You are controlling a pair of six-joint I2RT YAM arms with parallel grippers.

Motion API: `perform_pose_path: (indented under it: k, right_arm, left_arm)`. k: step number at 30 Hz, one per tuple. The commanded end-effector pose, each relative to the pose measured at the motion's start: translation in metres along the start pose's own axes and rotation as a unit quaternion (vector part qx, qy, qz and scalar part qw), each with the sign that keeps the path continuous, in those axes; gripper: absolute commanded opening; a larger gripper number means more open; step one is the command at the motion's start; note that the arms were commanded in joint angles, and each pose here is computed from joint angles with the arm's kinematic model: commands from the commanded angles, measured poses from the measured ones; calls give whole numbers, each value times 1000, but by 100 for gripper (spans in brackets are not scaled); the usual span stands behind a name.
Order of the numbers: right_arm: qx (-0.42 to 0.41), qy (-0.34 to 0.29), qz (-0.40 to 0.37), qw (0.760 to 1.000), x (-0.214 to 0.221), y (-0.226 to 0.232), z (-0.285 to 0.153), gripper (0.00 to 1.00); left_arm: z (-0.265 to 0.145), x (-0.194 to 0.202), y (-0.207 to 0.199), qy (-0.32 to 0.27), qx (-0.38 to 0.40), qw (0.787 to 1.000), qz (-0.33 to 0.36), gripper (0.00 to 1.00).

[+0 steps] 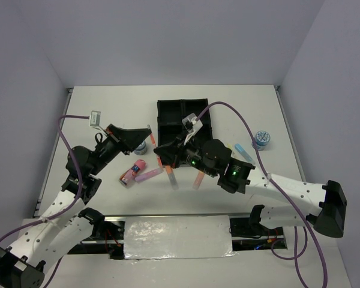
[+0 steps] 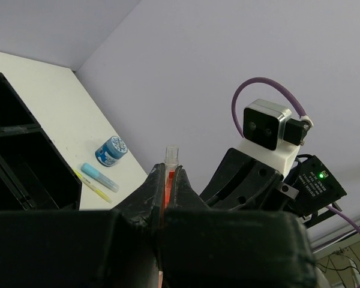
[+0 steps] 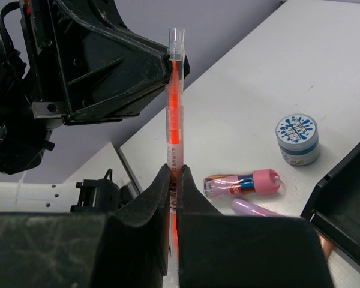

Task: Sort the stationery into containers
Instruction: Close the pen cap on the pen.

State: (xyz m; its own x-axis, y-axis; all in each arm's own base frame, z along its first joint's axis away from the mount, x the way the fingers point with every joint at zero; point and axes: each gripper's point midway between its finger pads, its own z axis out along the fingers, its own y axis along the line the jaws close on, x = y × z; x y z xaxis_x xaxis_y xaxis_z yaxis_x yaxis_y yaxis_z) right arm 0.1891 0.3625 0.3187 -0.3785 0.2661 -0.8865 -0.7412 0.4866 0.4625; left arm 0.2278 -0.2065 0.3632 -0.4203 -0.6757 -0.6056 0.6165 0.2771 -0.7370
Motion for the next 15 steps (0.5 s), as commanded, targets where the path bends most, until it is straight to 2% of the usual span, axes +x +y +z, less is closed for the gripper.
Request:
perform_pose_path:
  k: [1, 15]
  right_arm:
    - [-3, -41, -5, 999, -32, 6, 5, 0]
    - [-5, -61, -13, 998, -43, 3, -2, 0]
  left_arm:
    - [-1, 1, -10, 1, 26, 1000, 15, 0]
    - [-6, 19, -4, 34, 36, 998, 47, 0]
